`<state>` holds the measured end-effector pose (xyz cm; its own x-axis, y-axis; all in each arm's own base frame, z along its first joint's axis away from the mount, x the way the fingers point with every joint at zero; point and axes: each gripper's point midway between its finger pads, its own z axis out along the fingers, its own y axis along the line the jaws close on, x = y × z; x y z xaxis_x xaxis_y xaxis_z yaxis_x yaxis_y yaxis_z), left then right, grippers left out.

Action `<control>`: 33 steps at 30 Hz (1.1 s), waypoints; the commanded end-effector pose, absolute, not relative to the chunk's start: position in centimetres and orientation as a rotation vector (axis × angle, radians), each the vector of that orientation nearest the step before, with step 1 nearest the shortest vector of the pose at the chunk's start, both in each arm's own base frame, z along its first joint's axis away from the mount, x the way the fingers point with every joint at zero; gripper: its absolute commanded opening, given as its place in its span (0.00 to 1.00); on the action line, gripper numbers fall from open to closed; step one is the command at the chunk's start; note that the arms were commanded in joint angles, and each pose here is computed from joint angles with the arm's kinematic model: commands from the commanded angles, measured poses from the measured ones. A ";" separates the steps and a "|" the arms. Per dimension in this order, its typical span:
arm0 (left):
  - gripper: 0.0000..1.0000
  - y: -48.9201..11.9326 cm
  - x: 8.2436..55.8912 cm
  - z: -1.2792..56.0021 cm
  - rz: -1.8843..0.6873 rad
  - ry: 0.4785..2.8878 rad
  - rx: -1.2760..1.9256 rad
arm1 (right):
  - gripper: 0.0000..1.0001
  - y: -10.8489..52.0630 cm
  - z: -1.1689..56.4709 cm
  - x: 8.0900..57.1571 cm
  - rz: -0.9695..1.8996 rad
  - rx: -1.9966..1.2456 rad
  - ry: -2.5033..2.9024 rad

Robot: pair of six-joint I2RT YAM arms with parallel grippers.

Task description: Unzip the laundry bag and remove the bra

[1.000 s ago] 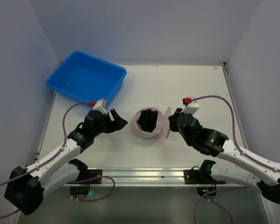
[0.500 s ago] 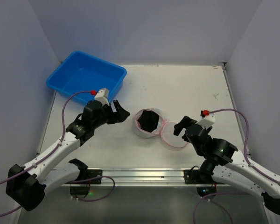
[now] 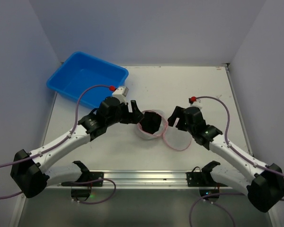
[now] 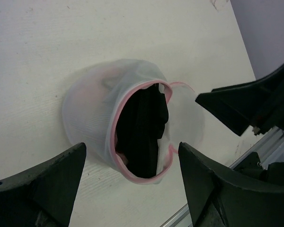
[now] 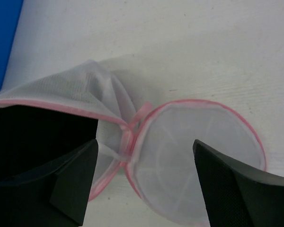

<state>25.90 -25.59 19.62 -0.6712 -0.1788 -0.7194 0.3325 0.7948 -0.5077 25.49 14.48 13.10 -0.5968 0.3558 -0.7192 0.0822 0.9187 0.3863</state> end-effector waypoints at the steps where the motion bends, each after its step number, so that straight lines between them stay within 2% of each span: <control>1: 0.82 -25.9 26.7 21.4 -0.745 2.124 0.149 | 0.81 18.0 14.1 28.5 0.649 0.130 2.141; 7: 0.81 -27.2 26.9 23.2 -0.769 2.090 0.172 | 0.67 19.7 11.4 30.0 0.798 0.032 2.172; 22: 0.81 -30.5 26.9 21.5 -0.774 2.154 0.259 | 0.68 21.8 9.3 29.5 0.927 -0.100 2.236; 25: 0.81 -30.9 26.8 21.5 -0.774 2.152 0.271 | 0.63 21.9 8.8 29.5 0.930 -0.101 2.265; 26: 0.81 -31.0 26.9 21.4 -0.765 2.153 0.272 | 0.54 21.9 8.7 29.5 0.931 -0.104 2.266; 28: 0.81 -31.2 26.8 21.3 -0.763 2.155 0.279 | 0.43 21.8 9.0 29.3 0.929 -0.106 2.260; 29: 0.81 -31.4 26.8 21.1 -0.762 2.159 0.283 | 0.30 21.8 9.2 29.3 0.928 -0.108 2.253; 31: 0.81 -31.7 26.7 21.0 -0.760 2.163 0.294 | 0.19 21.4 9.7 29.1 0.914 -0.105 2.243; 32: 0.81 -31.9 26.6 20.9 -0.760 2.163 0.301 | 0.11 21.3 10.1 29.1 0.907 -0.108 2.232; 33: 0.81 -32.0 26.6 21.1 -0.762 2.162 0.305 | 0.07 21.3 10.4 28.9 0.909 -0.107 2.227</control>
